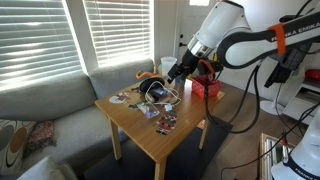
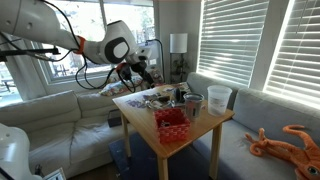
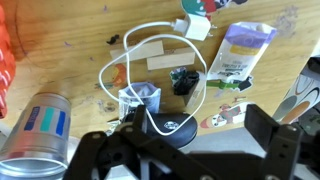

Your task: Pick up the topmost wooden block from the table and place it standing vertically upwards on the table

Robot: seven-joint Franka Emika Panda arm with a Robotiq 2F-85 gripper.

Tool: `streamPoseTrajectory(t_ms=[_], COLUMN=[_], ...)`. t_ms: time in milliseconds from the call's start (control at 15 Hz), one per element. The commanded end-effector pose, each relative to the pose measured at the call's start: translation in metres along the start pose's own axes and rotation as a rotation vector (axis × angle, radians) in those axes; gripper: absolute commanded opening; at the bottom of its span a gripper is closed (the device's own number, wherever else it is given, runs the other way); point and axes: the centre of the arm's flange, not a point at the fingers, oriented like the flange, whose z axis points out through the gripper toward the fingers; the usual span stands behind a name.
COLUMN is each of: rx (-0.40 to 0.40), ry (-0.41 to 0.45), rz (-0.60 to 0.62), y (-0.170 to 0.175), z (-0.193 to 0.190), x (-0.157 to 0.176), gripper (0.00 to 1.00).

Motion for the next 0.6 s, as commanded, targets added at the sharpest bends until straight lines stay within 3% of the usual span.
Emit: streamPoseTrajectory(t_ms=[0,267,533], rx=[-0.029,-0.058,-0.049], ry=[0.031,0.048,-0.016], rz=[0.056,0.130,0.140], y=[-0.027,-0.030,-0.042], z=[0.047,0.089,0.116], x=[0.037,0.048,0.050], gripper=[1.00,1.00,1.00])
